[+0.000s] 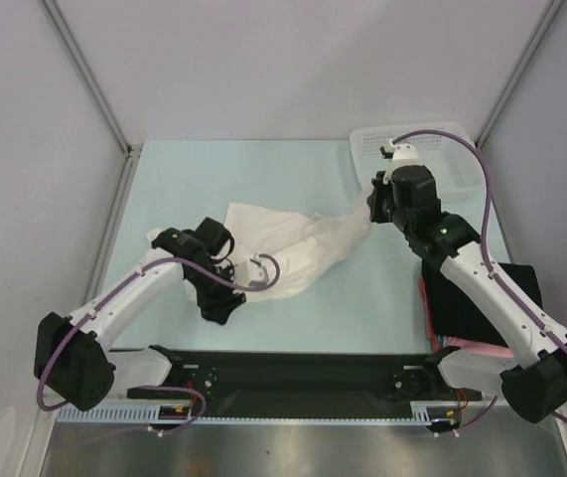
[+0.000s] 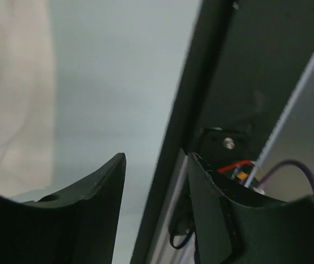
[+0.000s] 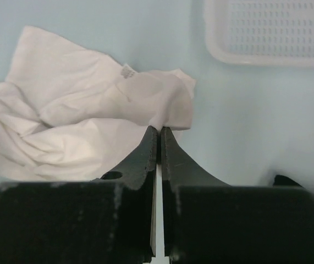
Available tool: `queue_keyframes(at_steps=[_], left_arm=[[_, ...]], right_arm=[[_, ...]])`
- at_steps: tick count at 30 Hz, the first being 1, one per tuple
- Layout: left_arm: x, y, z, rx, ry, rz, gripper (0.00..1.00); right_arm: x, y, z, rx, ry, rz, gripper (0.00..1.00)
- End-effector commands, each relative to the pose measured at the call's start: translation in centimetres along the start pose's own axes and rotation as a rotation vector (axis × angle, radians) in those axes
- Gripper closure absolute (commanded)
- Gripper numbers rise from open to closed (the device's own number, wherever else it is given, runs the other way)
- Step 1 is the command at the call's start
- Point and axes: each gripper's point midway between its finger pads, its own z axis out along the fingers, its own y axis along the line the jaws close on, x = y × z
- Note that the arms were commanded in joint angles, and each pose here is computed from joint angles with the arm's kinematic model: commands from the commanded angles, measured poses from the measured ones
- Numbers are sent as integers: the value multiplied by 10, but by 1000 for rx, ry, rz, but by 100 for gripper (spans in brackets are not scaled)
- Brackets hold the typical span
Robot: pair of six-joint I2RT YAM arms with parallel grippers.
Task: Fold and stack the t-shirts
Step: Flatten the tshirt out
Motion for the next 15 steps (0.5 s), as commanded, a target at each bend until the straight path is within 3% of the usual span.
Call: queue_keyframes(at_steps=[1,4,8,12,15], left_arm=[[18,-57,-7,201,32,87,45],[19,-33,-8,66,55,88,46],[3,62,-25,-420,9,-18,44],[27,104,-19,-474,46,-143,36],[57,114,6,-445,176,-158,36]], right_arm=[[-25,-24,-24,84,-109,62,100],[-12,-35,-24,111,-85,72,100],[-5,-40,-20,111,-76,89,100],[-2,-40,-16,101,-68,94,100],[0,-43,-13,111,-64,95,100]])
